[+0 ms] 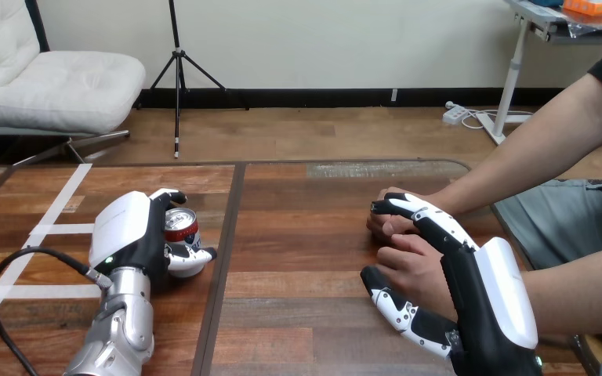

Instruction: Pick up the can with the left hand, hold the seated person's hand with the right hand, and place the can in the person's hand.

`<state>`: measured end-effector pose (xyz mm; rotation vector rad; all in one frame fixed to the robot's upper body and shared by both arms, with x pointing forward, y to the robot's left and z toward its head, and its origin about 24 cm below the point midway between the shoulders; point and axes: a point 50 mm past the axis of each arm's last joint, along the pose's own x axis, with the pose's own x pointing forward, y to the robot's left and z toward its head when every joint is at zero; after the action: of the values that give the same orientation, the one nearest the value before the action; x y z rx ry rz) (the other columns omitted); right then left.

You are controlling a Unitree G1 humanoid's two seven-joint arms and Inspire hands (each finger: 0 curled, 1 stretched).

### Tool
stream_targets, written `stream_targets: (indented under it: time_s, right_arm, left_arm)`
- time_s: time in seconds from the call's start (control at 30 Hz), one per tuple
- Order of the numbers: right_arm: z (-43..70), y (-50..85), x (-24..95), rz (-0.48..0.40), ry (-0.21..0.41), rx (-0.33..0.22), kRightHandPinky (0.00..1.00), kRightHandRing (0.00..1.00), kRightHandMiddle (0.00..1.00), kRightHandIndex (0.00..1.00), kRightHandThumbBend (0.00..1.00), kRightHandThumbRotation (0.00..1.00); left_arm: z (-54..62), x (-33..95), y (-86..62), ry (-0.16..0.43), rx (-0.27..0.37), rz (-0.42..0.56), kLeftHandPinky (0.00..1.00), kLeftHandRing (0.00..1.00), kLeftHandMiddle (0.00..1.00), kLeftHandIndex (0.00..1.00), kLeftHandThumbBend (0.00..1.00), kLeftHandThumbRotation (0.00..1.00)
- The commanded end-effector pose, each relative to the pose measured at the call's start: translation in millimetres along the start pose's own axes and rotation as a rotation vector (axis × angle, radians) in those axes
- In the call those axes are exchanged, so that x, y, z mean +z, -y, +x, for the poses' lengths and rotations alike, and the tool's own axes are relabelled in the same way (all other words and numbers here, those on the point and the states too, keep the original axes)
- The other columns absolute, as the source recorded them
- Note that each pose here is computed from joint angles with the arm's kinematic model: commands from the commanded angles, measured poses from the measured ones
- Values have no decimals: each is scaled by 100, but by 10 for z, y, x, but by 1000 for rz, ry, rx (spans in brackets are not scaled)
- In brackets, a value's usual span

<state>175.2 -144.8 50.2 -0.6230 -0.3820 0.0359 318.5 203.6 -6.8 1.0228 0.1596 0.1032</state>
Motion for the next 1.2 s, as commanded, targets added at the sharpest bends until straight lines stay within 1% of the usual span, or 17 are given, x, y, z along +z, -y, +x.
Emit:
stream_targets:
  time_s: [0.0,0.2,0.23,0.4,0.57,1.17]
  right_arm:
    - [121,94,112,-8,84,-47,79,85,83,74,48,0]
    - [122,91,111,-4,82,-48,79,85,83,74,47,0]
    - [121,91,110,-3,82,-48,79,85,83,74,47,0]
    - [120,91,111,-2,80,-47,79,85,83,74,47,0]
    - [119,91,110,-2,79,-46,79,86,83,74,47,0]
    - [118,92,109,-6,75,-43,80,86,83,74,48,0]
  left_arm:
    - [143,197,-187,66,98,-58,53,61,66,68,74,5]
    - [131,182,-183,70,113,-92,44,51,56,58,73,1]
    - [130,180,-182,70,115,-95,41,49,53,55,73,1]
    - [120,165,-172,71,117,-102,38,45,49,50,72,0]
    - [113,149,-163,68,115,-109,37,44,48,48,72,0]
    - [97,125,-145,72,110,-110,38,44,49,49,70,0]
